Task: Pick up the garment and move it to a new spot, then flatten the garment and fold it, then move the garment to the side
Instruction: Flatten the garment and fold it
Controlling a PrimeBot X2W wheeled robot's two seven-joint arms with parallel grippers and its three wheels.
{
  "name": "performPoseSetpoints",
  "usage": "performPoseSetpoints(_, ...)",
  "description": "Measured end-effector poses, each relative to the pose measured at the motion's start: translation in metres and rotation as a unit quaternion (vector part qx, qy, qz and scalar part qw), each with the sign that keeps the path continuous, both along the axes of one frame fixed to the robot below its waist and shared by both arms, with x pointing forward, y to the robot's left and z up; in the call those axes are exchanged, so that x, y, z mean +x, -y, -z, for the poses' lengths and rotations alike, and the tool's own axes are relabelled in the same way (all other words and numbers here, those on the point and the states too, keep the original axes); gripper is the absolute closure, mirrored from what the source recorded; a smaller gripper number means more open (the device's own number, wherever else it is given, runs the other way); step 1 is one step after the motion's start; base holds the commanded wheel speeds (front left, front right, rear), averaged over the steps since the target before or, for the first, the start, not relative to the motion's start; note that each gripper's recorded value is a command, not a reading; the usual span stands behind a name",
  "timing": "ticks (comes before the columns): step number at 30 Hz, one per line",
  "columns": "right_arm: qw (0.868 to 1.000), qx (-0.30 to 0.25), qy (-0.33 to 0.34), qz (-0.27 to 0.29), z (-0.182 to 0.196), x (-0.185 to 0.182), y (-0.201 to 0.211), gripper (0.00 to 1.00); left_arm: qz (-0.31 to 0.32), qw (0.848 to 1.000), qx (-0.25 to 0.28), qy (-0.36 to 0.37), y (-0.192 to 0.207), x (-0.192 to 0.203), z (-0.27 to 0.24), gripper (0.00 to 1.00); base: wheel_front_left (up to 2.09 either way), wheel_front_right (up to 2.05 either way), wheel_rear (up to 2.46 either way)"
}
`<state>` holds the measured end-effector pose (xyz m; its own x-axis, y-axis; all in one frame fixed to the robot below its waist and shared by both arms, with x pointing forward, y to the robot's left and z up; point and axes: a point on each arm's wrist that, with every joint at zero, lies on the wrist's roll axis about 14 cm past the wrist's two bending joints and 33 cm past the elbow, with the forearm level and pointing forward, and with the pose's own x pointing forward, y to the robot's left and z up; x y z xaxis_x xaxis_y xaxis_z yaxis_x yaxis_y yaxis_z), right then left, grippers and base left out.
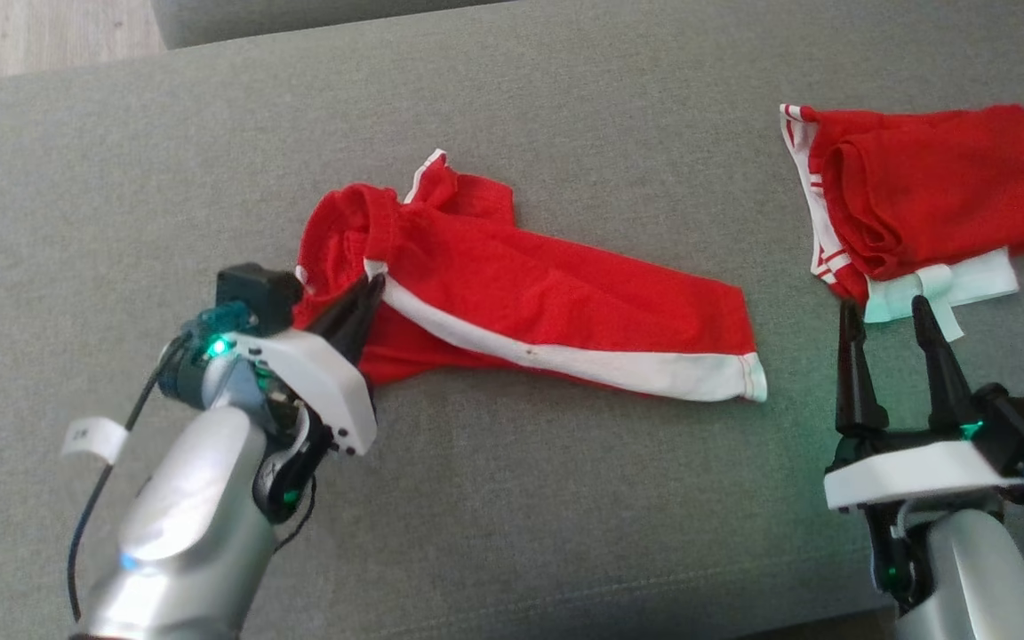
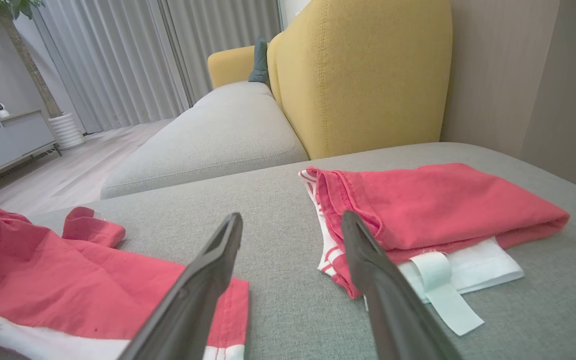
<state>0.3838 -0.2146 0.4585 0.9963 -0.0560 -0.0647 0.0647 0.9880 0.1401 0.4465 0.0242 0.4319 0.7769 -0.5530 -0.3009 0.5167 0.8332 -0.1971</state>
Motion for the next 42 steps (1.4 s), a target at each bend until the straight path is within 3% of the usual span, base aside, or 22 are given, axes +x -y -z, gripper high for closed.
performPoseSetpoints(6,1.000,0.002,-0.013,-0.004,0.008,-0.001,-0.003,0.00,-0.004,0.999,-0.009,0.031,-0.001,0.010,-0.016,1.00,0.00,0.00,0.00)
performPoseSetpoints(11,0.998,0.018,-0.045,-0.045,0.028,-0.006,-0.032,0.00,-0.007,0.999,-0.015,0.046,-0.004,0.012,-0.025,1.00,0.00,0.00,0.00)
performPoseSetpoints(24,0.981,0.075,-0.150,-0.093,0.077,-0.026,-0.074,0.00,-0.019,0.998,-0.020,0.063,-0.010,0.012,-0.035,1.00,0.00,0.00,0.00)
performPoseSetpoints(42,0.975,0.083,-0.170,-0.121,0.087,-0.022,-0.092,0.00,-0.019,0.998,-0.018,0.056,-0.012,0.005,-0.028,1.00,0.00,0.00,0.00)
